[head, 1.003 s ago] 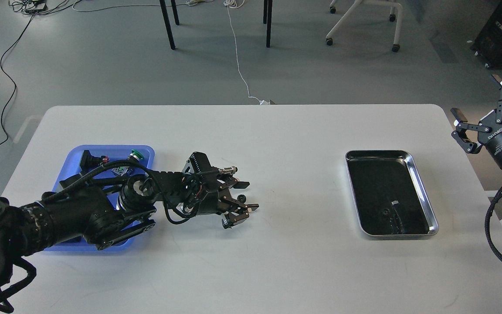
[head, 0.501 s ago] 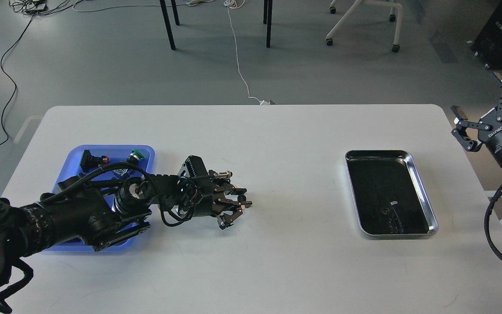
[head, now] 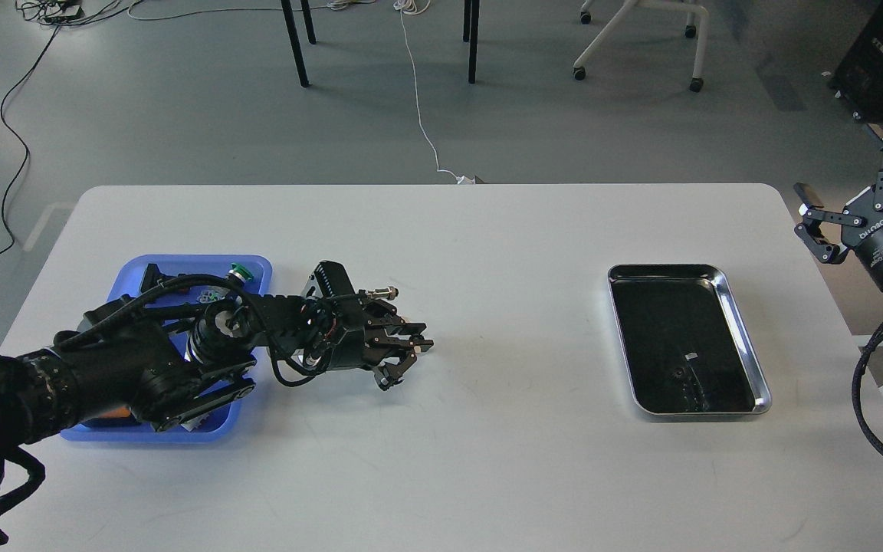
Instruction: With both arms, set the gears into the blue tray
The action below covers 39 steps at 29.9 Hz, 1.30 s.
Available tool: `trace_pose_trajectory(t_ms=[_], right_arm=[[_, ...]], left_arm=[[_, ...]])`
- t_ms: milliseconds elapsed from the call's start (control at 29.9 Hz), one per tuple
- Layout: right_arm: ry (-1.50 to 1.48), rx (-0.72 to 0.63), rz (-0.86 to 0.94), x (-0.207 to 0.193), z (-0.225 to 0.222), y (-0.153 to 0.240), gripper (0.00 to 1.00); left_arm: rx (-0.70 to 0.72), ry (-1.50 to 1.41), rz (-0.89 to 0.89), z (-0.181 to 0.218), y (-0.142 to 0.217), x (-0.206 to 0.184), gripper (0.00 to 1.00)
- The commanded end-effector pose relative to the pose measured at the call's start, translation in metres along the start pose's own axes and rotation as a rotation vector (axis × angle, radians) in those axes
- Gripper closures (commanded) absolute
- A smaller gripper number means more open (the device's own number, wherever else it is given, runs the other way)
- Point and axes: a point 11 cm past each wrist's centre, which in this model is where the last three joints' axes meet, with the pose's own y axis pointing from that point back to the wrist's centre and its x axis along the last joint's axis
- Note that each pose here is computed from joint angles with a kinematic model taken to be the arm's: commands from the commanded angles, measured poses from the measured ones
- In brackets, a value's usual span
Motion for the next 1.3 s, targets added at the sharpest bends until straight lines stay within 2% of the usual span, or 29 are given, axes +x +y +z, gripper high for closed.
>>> trace_pose_trajectory(t_ms=[0, 201, 368, 535, 702, 1036, 1103, 1170, 1203, 1237, 1270], right_arm=[[0.001, 0.007, 0.000, 0.000, -0.003, -0.001, 0.01], [0.012, 0.012, 0.007, 0.004, -0.008, 0.000, 0.01], [0.006, 0.013, 0.001, 0.001, -0.007, -0.002, 0.01], [0.008, 0.021, -0.008, -0.002, -0.010, -0.006, 0.01], [0.014, 0.026, -0.007, -0.001, -0.014, -0.006, 0.01], [0.016, 0.025, -0.007, -0.001, -0.014, -0.005, 0.01], [0.016, 0.025, -0.007, -0.001, -0.014, -0.005, 0.01], [0.014, 0.025, -0.008, -0.001, -0.014, -0.006, 0.01], [0.014, 0.025, -0.008, -0.001, -0.014, -0.006, 0.01], [0.013, 0.025, -0.009, -0.001, -0.014, -0.006, 0.01], [0.012, 0.025, -0.009, -0.001, -0.014, -0.006, 0.01]], left_arm=[[0.028, 0.015, 0.065, -0.018, 0.027, 0.019, 0.89], [0.140, 0.040, 0.033, -0.062, 0.113, -0.002, 0.88], [0.214, 0.066, -0.027, -0.081, 0.162, -0.037, 0.88], [0.257, 0.112, -0.092, -0.081, 0.177, -0.081, 0.86], [0.254, 0.140, -0.116, -0.072, 0.179, -0.103, 0.85], [0.346, 0.172, -0.184, -0.088, 0.200, -0.134, 0.83], [0.346, 0.176, -0.177, -0.088, 0.199, -0.132, 0.74], [0.351, 0.178, -0.165, -0.089, 0.198, -0.130, 0.47], [0.357, 0.180, -0.160, -0.091, 0.199, -0.129, 0.28], [0.366, 0.185, -0.147, -0.093, 0.199, -0.127, 0.21], [0.376, 0.193, -0.131, -0.095, 0.200, -0.125, 0.21]])
